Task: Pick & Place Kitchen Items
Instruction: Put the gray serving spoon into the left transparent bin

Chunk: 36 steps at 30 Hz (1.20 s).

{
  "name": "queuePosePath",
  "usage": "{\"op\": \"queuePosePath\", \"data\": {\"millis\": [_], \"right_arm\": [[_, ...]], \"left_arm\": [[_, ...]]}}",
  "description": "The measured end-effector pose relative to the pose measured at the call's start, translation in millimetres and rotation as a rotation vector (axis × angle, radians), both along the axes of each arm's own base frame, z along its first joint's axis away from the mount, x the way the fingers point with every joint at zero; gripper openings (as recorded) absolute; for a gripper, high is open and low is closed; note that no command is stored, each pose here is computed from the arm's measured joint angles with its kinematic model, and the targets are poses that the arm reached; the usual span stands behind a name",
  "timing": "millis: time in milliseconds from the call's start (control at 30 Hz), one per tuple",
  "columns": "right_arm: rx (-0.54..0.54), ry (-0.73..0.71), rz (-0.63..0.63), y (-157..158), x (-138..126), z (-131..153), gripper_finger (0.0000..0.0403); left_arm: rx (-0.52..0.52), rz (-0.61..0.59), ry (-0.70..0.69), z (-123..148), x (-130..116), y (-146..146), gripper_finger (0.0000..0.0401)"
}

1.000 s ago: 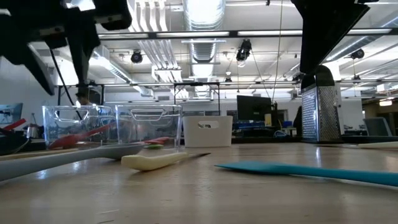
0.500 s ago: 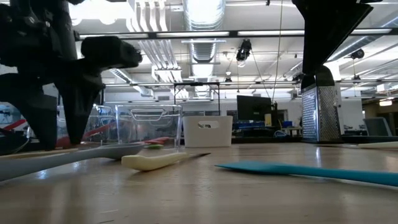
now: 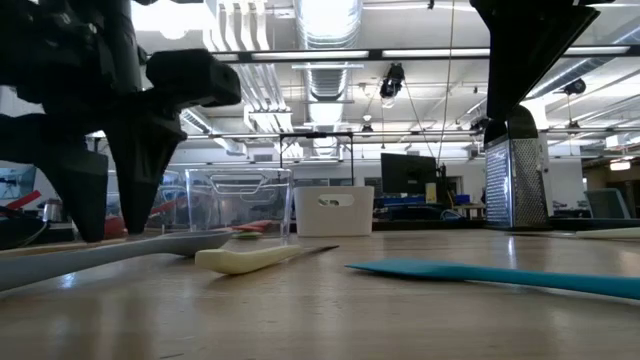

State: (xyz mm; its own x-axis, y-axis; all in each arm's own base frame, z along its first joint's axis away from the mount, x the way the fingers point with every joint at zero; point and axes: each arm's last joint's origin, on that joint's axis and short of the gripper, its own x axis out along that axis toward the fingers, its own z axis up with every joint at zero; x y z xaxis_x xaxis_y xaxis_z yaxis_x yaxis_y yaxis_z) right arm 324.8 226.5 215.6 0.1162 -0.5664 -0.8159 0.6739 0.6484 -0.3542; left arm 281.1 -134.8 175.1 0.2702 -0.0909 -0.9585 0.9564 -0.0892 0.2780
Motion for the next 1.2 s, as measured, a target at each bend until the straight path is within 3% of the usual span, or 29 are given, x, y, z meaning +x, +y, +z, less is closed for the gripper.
{"op": "queuePosePath", "data": {"millis": [467,600,733,833,1000,1200], "right_arm": [[-0.004,0.001,0.008,0,0,0,0.0086],[-0.006,0.002,0.013,1,-1,0,0.0082],[-0.024,-0.008,0.017,0,-1,-1,0.0086],[-0.027,-0.010,0.018,0,0,-1,0.0090],[-0.028,-0.008,0.018,0,-1,-1,0.0089],[-0.029,-0.007,0.018,0,-1,-2,0.0080]], "left_arm": [[-0.003,0.038,0.082,-34,14,3,0.0142],[0.014,0.020,0.106,-41,14,3,0.0108],[0.032,0.009,0.136,-51,15,3,0.0044],[0.028,0.048,0.147,-56,16,3,0.0042],[-0.002,0.152,0.130,-50,18,2,0.0042],[-0.094,0.316,0.061,-13,25,-1,0.0042]]}}
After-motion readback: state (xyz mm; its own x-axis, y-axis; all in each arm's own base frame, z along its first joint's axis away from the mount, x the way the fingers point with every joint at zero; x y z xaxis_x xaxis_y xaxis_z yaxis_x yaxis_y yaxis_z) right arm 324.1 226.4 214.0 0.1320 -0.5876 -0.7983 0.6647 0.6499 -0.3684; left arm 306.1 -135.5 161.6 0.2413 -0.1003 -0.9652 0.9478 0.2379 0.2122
